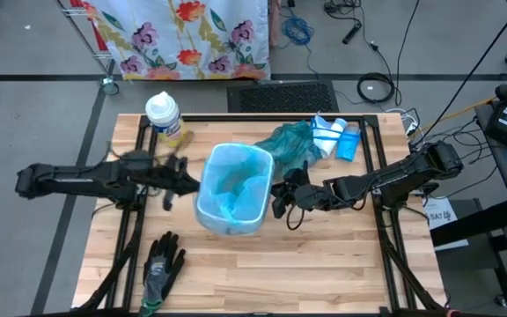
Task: Place trash/remove bag and relplace
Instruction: Insert the light blue trash bag into the white trash bin
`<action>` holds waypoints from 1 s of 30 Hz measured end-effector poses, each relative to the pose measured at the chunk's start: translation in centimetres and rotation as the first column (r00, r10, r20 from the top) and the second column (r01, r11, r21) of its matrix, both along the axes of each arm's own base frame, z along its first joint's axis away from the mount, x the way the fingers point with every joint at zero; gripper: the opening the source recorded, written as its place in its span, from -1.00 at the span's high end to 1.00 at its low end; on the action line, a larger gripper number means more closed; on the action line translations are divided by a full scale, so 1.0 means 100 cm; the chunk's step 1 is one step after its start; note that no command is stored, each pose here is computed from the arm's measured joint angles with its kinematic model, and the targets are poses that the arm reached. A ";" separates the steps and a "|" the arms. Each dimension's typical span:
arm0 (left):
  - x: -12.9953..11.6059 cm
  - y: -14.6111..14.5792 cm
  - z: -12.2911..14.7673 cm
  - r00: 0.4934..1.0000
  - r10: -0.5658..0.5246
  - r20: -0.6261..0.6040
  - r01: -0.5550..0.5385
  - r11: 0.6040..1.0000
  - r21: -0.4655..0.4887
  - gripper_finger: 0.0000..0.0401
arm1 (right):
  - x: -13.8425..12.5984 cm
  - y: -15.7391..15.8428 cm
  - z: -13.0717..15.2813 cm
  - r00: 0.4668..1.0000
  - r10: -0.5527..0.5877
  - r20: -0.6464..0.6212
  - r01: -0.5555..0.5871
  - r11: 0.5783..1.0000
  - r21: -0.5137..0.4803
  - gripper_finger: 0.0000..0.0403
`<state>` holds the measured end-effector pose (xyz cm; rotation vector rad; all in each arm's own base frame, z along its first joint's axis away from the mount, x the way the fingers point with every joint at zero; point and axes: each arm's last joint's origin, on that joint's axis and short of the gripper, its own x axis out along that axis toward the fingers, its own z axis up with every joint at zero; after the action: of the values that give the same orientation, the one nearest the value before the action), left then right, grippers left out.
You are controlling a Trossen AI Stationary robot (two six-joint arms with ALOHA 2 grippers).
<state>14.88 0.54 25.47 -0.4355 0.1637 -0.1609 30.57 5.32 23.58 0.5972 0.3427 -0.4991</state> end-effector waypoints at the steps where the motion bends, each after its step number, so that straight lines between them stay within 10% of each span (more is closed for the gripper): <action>1: 0.005 -0.001 -0.004 1.000 -0.011 -0.027 0.011 1.000 -0.003 1.00 | 0.000 0.000 0.000 1.000 -0.002 -0.002 0.002 1.000 -0.002 1.00; 17: 0.051 -0.005 -0.065 0.916 -0.056 -0.396 0.056 0.998 -0.014 1.00 | -0.011 -0.004 -0.016 0.983 -0.042 -0.178 0.045 0.999 0.011 1.00; 30: 0.016 -0.002 -0.014 0.995 -0.026 -0.099 0.026 1.000 -0.003 1.00 | -0.054 -0.006 0.052 0.997 0.082 0.012 -0.082 0.997 -0.005 1.00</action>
<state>16.48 0.32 24.06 -0.4433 0.2668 -0.1648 25.16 4.73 28.82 0.5790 0.3532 -0.4177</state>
